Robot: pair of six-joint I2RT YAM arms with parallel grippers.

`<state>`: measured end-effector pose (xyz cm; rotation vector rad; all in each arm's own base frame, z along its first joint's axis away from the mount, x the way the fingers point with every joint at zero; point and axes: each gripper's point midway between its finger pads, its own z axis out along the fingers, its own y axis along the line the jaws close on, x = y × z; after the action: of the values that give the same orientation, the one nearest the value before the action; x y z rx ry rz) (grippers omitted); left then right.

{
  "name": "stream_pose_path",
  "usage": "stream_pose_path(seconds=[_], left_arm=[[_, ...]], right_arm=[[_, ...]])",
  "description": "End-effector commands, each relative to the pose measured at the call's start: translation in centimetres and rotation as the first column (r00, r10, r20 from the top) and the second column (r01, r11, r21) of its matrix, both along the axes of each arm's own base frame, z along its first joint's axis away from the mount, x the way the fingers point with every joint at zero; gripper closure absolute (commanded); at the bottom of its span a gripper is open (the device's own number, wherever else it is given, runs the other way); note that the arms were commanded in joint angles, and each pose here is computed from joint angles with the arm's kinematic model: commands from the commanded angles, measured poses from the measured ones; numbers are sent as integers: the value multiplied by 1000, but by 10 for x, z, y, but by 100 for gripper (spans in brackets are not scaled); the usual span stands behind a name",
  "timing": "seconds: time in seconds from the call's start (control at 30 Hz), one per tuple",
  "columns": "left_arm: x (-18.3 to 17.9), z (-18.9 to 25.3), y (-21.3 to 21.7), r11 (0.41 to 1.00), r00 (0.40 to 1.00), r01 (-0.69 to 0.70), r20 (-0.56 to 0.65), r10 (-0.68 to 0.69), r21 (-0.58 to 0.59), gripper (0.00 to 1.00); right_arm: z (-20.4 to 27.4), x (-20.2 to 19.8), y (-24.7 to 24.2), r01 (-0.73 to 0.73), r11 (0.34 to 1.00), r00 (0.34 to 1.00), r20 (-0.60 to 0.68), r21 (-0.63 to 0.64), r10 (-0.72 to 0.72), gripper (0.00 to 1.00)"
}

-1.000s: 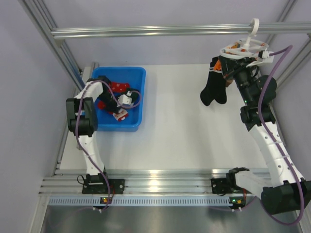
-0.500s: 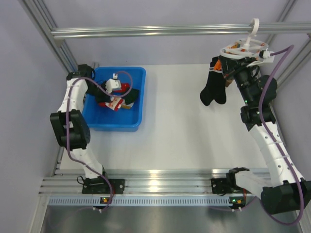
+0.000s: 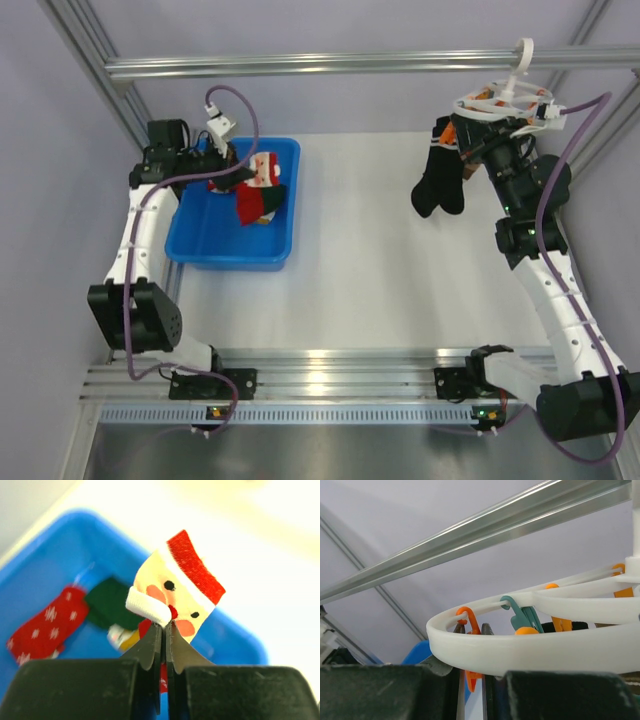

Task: Clip the socks to the hanger
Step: Pick up the sock from the bin, then clamp the sock onto the hanger.

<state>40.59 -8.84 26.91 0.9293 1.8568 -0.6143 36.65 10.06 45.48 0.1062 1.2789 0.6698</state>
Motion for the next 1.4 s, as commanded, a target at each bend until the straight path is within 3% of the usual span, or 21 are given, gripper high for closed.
stream_pose_path(seconds=[0.0, 0.23, 0.43, 0.63, 0.73, 0.9, 1.37], left_arm=[[-8, 111, -56, 961, 975, 37, 220, 26, -276, 100], [-27, 156, -151, 874, 982, 74, 186, 19, -481, 100], [-63, 156, -240, 787, 985, 173, 107, -136, -592, 100], [-83, 142, -301, 727, 967, 222, 54, -248, -649, 100], [-88, 133, -320, 715, 959, 238, 43, -280, -658, 100], [-84, 127, -339, 714, 955, 284, 124, -269, -640, 100], [-73, 133, -359, 665, 948, 299, 133, -289, -684, 100]], right_arm=[[12, 3, 6, -48, 998, 999, 6, 29, 48, 100], [15, 3, 10, -82, 995, 996, 20, 60, 81, 100], [18, 2, 11, -98, 992, 995, 25, 82, 96, 100], [20, 0, 13, -120, 986, 993, 20, 116, 119, 100], [20, 0, 15, -135, 982, 991, 12, 133, 135, 100], [18, 2, 15, -141, 978, 990, 1, 156, 143, 100], [14, 2, 16, -152, 975, 988, -7, 162, 155, 100]])
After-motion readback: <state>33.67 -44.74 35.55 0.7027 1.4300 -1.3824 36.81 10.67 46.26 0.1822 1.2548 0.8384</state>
